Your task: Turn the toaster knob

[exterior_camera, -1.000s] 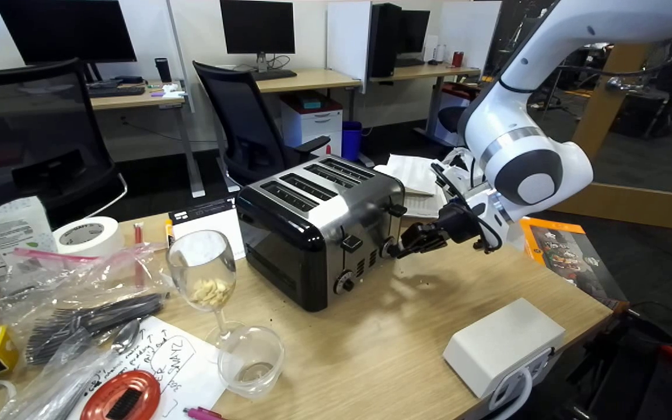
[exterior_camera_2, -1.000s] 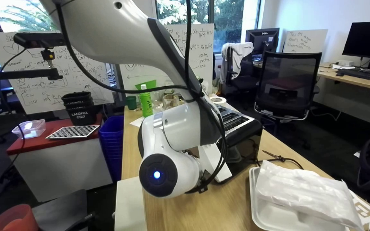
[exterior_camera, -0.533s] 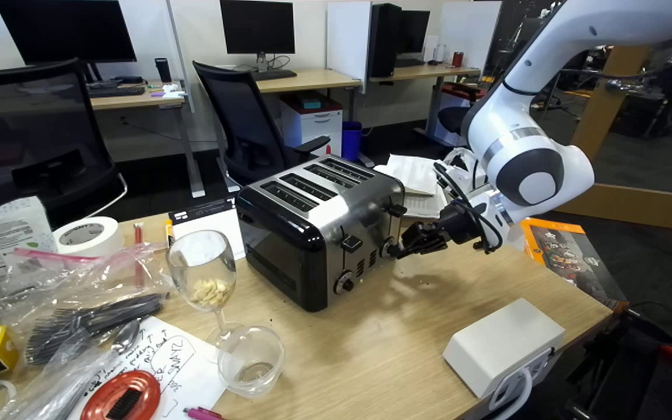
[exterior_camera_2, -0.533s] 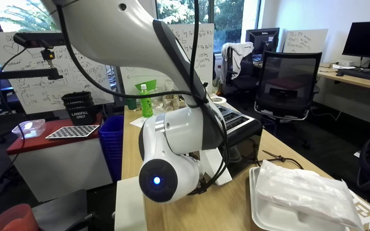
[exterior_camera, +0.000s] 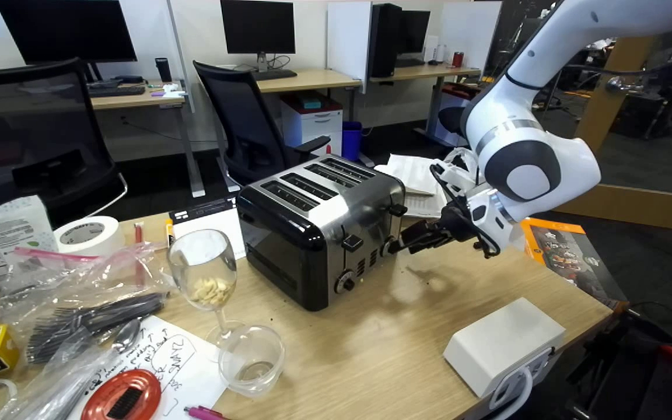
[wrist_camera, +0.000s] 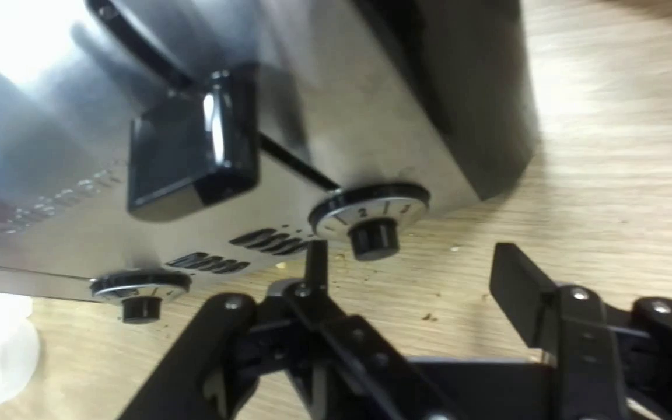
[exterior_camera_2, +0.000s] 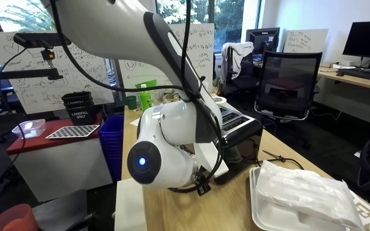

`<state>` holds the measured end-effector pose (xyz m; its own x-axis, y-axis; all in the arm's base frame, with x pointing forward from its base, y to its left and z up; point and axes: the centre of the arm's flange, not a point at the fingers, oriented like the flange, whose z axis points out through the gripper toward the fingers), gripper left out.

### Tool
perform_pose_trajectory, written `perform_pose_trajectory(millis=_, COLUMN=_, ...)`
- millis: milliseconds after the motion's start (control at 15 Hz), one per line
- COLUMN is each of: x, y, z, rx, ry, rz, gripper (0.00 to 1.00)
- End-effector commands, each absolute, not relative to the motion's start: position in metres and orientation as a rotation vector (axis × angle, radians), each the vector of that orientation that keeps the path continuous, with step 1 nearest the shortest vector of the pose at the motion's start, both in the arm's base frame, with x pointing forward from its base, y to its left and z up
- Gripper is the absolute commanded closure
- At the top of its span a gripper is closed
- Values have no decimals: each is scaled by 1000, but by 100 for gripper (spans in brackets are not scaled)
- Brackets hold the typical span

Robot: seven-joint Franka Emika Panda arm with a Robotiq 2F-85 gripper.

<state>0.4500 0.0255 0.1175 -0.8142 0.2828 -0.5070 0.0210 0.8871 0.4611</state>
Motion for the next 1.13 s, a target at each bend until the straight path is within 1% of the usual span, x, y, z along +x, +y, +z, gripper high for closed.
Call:
perform_pose_trajectory(millis=0, x=430, y=15, z=135, rx=176, ry=2438, rz=339, gripper=0)
perform_pose_trajectory(millis=267, x=412, y=-5, z=152, rx=130, ry=2422, rz=206, gripper=0)
perform_pose_trajectory(millis=600, x=391, y=-24, z=166, rx=69, ry=2413, rz=176, gripper=0)
perform_pose_trajectory(millis=667, x=410, y=-41, z=165, rx=121, ry=2435, rz=185, gripper=0)
perform_pose_trajectory(millis=1067, x=403, y=-37, z=167, rx=92, ry=2439, rz=186, gripper=0)
